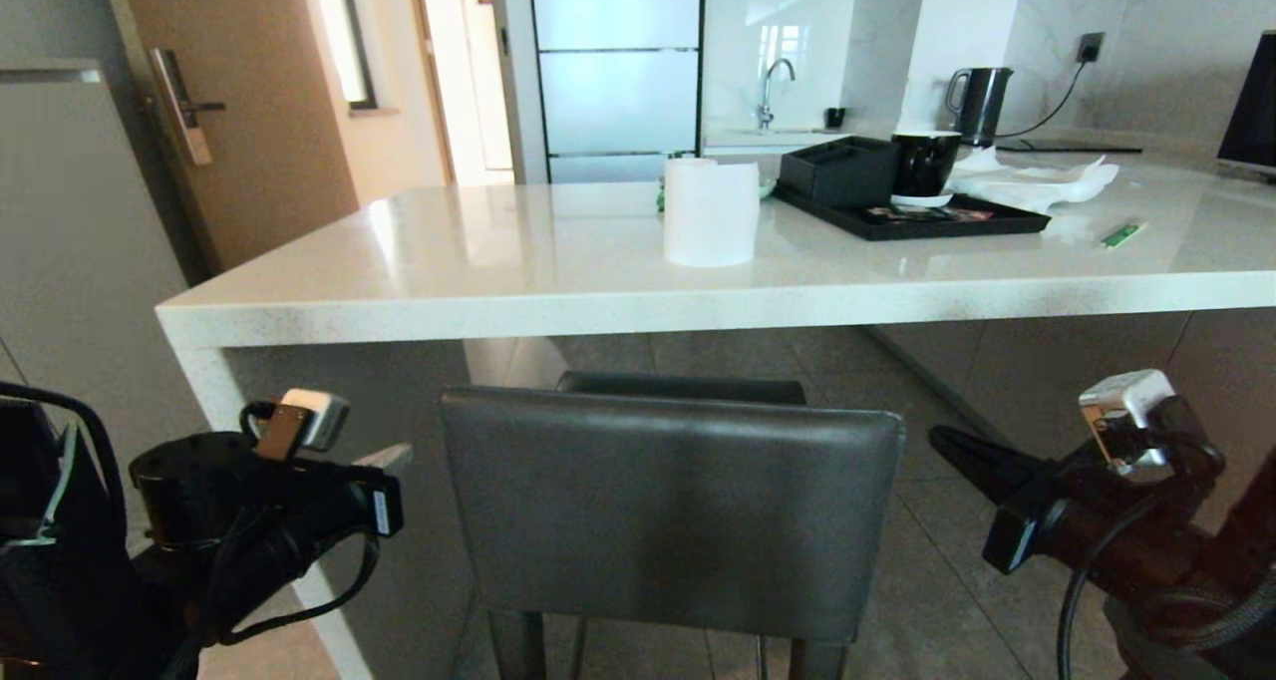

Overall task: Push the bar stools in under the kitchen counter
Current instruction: Pull the gray chair out from under the dining table

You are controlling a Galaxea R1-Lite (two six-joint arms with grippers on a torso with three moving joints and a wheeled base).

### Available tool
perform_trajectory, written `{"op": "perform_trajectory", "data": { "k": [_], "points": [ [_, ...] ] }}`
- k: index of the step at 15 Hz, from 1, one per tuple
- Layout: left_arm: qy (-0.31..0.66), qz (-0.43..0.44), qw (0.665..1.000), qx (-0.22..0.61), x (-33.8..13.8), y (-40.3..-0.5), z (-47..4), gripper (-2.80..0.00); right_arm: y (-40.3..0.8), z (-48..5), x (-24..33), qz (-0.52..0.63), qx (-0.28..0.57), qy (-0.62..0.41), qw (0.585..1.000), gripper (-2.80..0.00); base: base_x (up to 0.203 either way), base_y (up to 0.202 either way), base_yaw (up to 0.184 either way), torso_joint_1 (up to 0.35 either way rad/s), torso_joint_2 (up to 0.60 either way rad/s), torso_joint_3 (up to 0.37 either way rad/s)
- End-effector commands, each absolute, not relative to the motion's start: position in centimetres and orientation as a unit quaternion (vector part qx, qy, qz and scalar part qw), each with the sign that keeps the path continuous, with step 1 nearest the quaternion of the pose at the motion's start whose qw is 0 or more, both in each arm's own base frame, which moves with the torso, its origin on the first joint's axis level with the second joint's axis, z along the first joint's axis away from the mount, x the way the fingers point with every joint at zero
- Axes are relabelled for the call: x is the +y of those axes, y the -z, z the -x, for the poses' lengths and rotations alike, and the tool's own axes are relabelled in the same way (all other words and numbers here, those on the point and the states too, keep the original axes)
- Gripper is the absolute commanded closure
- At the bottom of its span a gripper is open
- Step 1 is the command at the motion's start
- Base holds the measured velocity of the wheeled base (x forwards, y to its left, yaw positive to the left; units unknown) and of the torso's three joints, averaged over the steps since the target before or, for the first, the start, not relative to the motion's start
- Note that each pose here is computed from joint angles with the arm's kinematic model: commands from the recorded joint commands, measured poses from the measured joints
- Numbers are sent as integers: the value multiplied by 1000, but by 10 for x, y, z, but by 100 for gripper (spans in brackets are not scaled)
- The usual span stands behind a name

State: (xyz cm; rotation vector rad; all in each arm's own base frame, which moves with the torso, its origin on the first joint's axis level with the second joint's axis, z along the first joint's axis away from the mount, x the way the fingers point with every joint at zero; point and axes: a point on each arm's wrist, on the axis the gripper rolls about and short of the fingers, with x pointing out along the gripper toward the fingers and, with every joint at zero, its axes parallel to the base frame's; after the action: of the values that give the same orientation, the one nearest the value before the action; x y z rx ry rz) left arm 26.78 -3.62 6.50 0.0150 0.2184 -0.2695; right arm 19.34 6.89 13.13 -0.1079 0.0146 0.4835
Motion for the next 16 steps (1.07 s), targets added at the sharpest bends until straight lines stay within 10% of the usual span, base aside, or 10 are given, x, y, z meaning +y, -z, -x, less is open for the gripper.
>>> {"op": "perform_trajectory", "data": {
  "k": [1,16],
  "points": [
    [146,-8,984,106,-43,-63,-271,0,-129,-197,76,52,11,-243,969,0,0,0,0,0,0,0],
    [217,-23,973,75,-86,-69,-277,0,-121,-211,92,45,28,-249,967,0,0,0,0,0,0,0]
  ]
}}
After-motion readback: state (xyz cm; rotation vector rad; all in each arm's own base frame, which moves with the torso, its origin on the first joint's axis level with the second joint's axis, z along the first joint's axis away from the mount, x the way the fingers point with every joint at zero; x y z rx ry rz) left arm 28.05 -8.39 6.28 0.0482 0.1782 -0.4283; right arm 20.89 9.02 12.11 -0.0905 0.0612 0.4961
